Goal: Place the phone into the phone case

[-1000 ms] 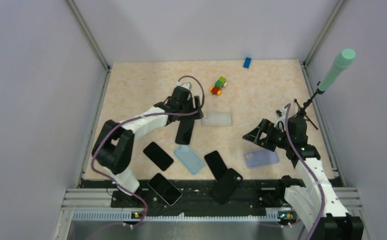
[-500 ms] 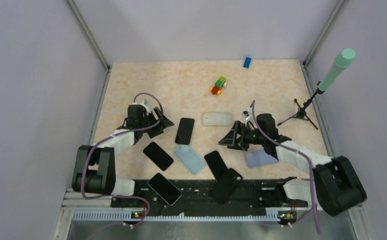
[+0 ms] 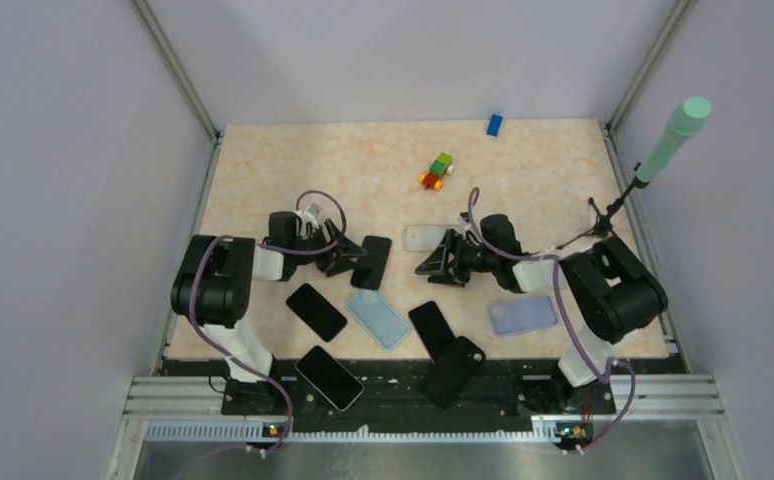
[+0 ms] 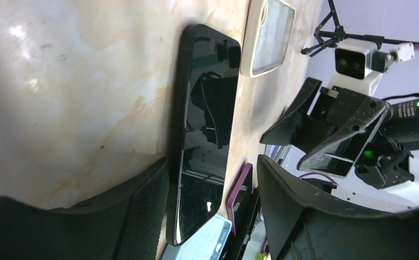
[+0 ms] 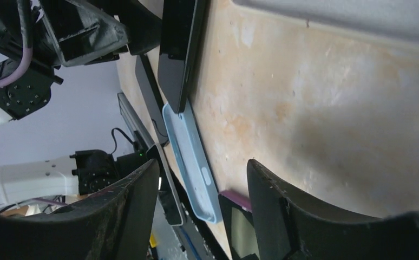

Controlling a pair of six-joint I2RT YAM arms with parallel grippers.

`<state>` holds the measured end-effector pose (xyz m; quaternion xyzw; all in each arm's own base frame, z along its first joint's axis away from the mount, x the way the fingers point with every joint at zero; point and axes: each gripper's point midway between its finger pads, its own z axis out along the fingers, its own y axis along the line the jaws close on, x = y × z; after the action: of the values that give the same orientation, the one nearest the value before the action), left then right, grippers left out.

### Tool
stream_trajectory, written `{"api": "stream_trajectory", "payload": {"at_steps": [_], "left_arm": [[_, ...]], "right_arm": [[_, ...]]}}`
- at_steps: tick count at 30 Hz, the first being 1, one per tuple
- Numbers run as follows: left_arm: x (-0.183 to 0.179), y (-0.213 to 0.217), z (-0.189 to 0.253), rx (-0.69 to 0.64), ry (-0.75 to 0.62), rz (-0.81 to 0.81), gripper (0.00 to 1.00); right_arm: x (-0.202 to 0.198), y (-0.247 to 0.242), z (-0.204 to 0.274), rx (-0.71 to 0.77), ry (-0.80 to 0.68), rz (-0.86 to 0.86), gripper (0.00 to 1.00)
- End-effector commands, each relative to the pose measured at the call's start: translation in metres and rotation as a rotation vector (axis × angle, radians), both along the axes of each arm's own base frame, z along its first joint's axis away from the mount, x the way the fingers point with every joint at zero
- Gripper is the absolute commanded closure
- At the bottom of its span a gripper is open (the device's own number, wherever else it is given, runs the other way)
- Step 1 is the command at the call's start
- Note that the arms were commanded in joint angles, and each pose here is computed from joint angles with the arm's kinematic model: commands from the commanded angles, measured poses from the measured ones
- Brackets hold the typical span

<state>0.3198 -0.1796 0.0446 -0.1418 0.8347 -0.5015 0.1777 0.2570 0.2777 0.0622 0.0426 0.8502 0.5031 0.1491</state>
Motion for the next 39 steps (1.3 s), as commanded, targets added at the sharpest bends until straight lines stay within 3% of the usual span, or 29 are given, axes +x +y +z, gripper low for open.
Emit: {"api": "stream_trajectory", "payload": {"at_steps": [1, 9, 17, 22, 25, 26, 33, 39], "left_arm": [[-0.004, -0.015, -0.009, -0.007, 0.003, -0.066, 0.38], [-0.008, -0.037, -0.009, -0.030, 0.000, -0.138, 0.44], [-0.020, -0.061, 0.003, -0.025, -0.024, -0.245, 0.54], [-0.020, -0.068, 0.015, -0.025, -0.056, -0.264, 0.72], [-0.017, -0.069, 0.020, -0.004, -0.084, -0.265, 0.97], [-0.018, -0.068, 0.021, 0.010, -0.093, -0.262, 1.00], [-0.017, -0.047, 0.055, 0.177, -0.240, -0.210, 1.00], [-0.031, -0.024, 0.108, 0.290, -0.409, -0.156, 1.00]], "right_arm": [[0.020, 0.028, 0.007, 0.061, -0.056, 0.024, 0.43], [0.021, 0.074, -0.012, 0.128, 0.011, 0.075, 0.63], [0.021, 0.086, -0.016, 0.117, 0.003, 0.069, 0.66], [0.023, 0.087, 0.000, 0.143, -0.039, 0.076, 0.68], [0.021, 0.087, 0.010, 0.152, -0.065, 0.090, 0.68], [0.020, 0.086, 0.012, 0.150, -0.077, 0.093, 0.68], [0.007, 0.064, 0.035, 0.033, -0.208, 0.127, 0.65], [-0.010, 0.035, 0.061, -0.051, -0.323, 0.115, 0.46]]}}
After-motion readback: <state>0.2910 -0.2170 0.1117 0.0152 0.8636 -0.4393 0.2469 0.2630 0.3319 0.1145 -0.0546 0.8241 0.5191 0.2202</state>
